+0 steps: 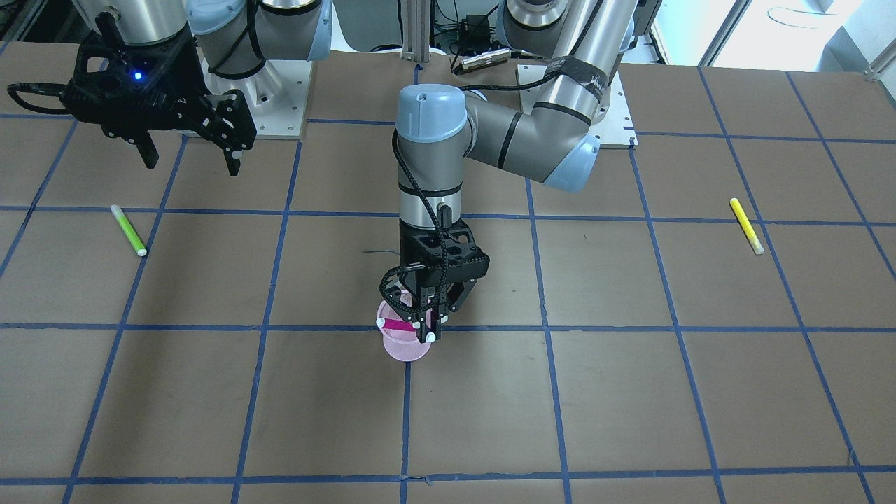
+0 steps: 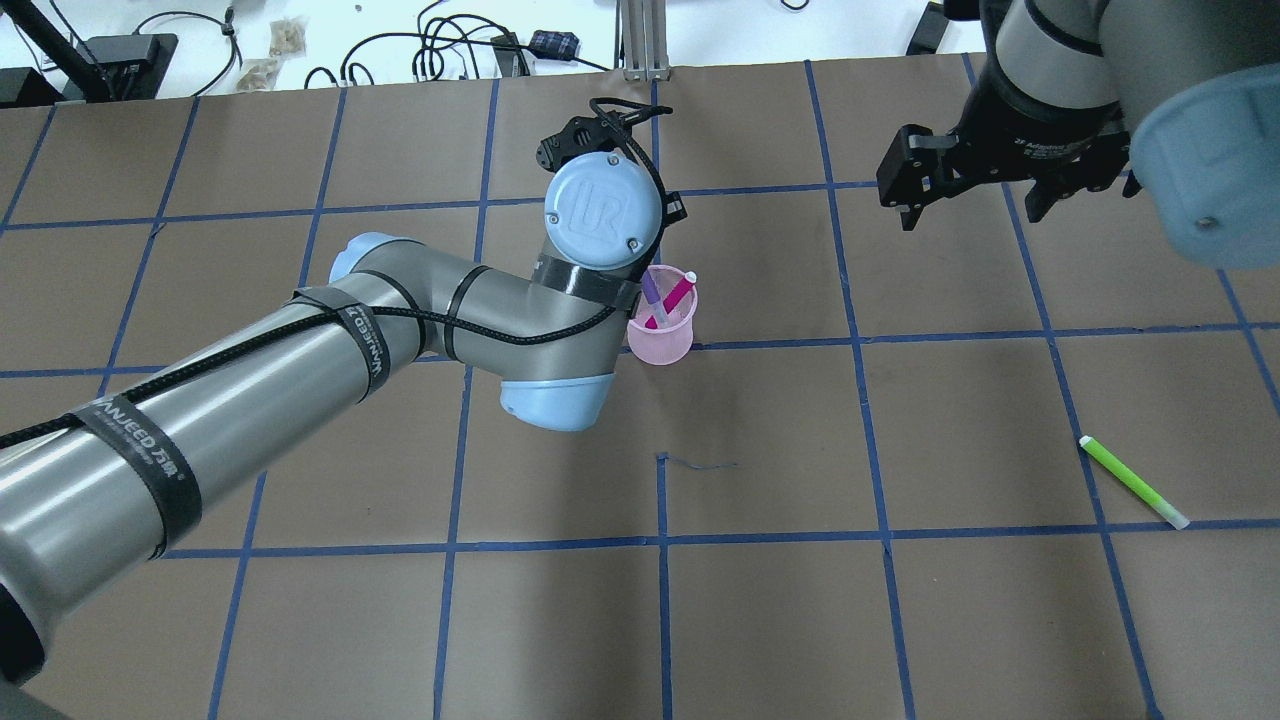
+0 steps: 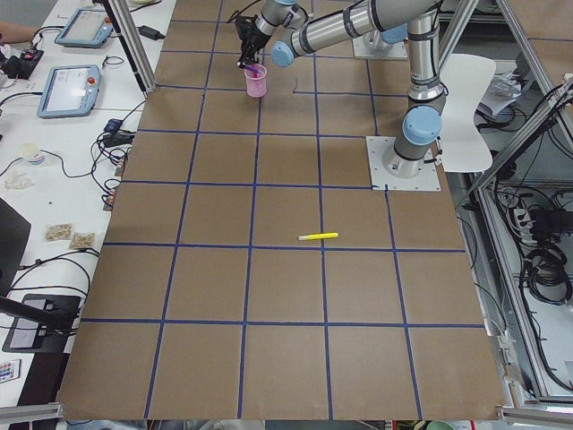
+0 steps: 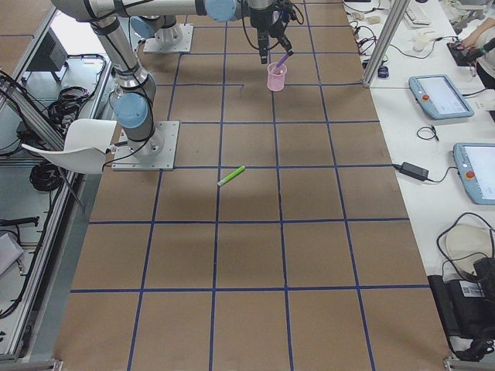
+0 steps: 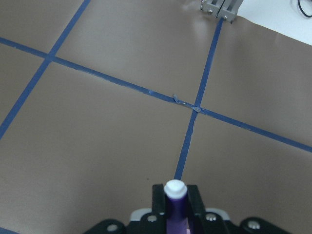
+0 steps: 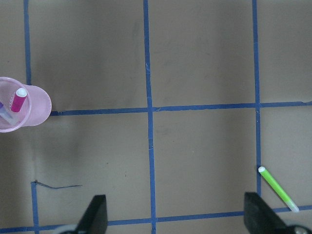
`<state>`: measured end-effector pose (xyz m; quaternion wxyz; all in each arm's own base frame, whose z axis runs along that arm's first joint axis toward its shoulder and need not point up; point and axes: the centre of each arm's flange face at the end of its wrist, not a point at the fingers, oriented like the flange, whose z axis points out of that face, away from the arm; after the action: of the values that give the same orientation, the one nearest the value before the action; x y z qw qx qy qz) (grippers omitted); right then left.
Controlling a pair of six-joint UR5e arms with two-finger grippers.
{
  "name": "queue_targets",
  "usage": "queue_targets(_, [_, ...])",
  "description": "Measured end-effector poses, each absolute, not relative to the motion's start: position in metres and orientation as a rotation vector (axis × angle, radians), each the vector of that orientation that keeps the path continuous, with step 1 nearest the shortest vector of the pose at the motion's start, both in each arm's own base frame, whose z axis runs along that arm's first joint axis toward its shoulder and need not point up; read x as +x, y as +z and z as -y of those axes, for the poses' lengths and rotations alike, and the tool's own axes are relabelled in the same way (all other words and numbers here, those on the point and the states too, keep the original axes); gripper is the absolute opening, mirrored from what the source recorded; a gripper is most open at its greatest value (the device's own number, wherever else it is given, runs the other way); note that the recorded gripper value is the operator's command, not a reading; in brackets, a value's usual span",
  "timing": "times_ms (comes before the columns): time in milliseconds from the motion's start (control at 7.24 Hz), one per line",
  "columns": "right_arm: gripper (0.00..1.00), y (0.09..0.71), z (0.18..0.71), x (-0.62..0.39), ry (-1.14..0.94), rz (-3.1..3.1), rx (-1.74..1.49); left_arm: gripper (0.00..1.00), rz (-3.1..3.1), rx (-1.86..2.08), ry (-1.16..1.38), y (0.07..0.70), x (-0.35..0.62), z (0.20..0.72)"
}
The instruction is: Insert purple and pink pens into pink cup
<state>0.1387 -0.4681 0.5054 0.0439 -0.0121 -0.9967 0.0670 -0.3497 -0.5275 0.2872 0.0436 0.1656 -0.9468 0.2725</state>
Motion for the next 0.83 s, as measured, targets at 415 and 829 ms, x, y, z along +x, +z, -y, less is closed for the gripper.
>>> queue_targets(415, [1.00,0.5053,0.4693,0.1375,0.209,3.039,-0.039,0.97,2.901,0.491,0.823,0.2830,-0.3549,0.5215])
queue_targets(829, [1.00,0.5040,0.4698,0.1372,0.204,3.039,-0.040,1.00,2.893,0.487,0.830,0.2870,-0.3574,0.5211])
